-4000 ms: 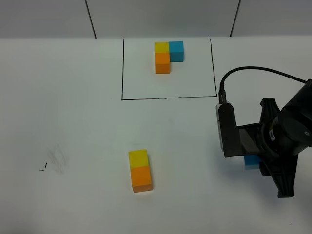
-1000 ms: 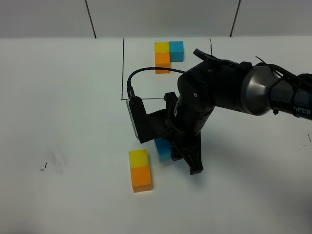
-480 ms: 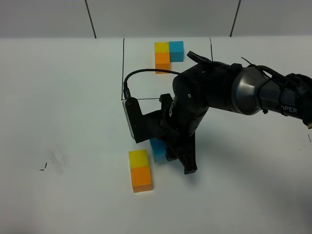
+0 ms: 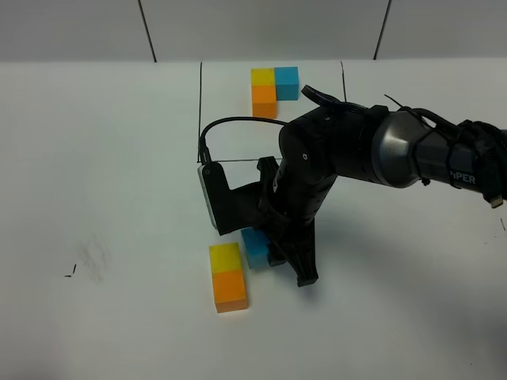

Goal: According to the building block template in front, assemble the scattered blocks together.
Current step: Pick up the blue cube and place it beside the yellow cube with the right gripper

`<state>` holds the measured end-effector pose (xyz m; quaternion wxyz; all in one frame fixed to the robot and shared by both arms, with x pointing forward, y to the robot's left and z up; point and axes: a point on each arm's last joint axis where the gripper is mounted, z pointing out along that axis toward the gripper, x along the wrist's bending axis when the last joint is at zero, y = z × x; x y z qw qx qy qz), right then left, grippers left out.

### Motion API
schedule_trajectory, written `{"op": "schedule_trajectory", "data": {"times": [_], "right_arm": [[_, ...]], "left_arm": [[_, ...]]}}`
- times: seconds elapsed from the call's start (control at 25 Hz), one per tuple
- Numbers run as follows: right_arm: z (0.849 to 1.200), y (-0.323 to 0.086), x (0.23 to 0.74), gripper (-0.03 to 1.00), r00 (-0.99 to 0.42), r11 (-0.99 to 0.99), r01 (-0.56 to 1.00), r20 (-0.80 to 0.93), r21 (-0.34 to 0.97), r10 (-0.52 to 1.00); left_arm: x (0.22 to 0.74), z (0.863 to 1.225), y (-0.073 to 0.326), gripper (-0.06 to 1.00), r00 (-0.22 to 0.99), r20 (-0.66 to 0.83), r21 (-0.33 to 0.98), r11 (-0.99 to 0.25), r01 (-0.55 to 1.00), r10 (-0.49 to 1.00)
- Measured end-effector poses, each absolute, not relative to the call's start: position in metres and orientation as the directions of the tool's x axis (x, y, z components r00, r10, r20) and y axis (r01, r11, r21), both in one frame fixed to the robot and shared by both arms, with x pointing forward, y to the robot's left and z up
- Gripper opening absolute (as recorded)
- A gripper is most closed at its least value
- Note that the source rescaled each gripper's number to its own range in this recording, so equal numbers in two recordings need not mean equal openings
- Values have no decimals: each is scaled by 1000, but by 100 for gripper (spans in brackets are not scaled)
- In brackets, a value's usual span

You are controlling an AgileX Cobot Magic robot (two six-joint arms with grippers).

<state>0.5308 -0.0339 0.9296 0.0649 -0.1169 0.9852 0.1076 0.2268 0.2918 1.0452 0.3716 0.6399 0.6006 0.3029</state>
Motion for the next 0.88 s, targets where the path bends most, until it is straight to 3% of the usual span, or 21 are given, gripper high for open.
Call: {"op": "schedule_trajectory", "data": {"times": [0.88], "right_arm": [[925,-32,532,52,-967,948,-236,-149,211,-207]], "left_arm": [[227,1045,292,1,95,-59,839,-3,544,994]]}}
